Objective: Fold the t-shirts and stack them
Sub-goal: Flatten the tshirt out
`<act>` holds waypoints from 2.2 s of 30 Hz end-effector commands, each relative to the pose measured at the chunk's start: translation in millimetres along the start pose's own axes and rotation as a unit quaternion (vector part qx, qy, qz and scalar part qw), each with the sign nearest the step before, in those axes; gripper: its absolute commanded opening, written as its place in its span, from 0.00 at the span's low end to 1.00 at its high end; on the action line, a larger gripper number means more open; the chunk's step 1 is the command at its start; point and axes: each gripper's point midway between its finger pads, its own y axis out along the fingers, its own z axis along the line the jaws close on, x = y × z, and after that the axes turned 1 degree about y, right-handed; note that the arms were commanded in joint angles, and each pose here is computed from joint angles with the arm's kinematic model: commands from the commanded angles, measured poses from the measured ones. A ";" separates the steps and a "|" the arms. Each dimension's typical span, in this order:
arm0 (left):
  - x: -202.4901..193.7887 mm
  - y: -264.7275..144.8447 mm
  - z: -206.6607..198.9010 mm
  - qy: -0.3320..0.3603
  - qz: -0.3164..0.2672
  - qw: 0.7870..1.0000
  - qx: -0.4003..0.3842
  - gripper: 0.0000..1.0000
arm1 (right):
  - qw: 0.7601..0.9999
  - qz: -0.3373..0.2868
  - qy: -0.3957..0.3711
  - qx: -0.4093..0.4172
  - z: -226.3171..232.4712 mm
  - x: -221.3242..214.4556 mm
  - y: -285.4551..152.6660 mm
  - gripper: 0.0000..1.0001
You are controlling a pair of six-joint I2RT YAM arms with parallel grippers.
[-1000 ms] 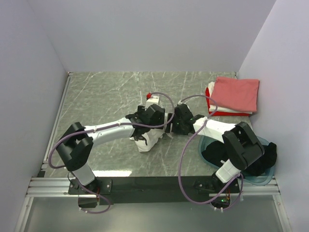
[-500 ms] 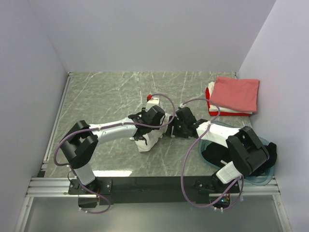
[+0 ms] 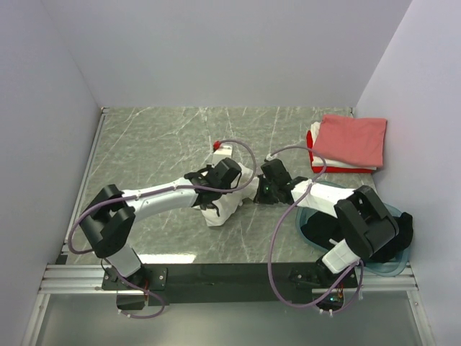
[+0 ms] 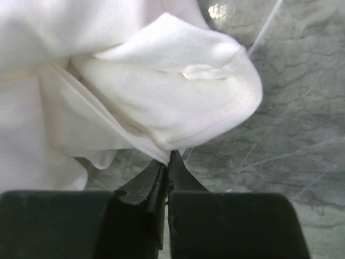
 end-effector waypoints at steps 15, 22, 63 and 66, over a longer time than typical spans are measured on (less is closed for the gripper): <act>144.1 -184.6 174.2 -0.184 -0.235 0.948 0.110 0.01 | 0.962 -0.271 -0.014 -0.031 30.3 145.7 -221.8 0.00; 143.4 -251.9 244.2 -0.237 -0.299 0.901 0.206 0.02 | 0.926 -0.378 0.001 0.003 37.7 166.6 -336.1 0.00; -49.5 -35.4 223.4 -0.214 0.048 0.943 0.252 0.86 | 0.987 -0.162 -0.001 0.001 -0.7 51.9 -143.0 0.00; -62.3 -31.4 224.2 -0.213 0.061 0.942 0.253 0.83 | 0.987 -0.161 -0.003 -0.003 -1.7 52.8 -139.8 0.00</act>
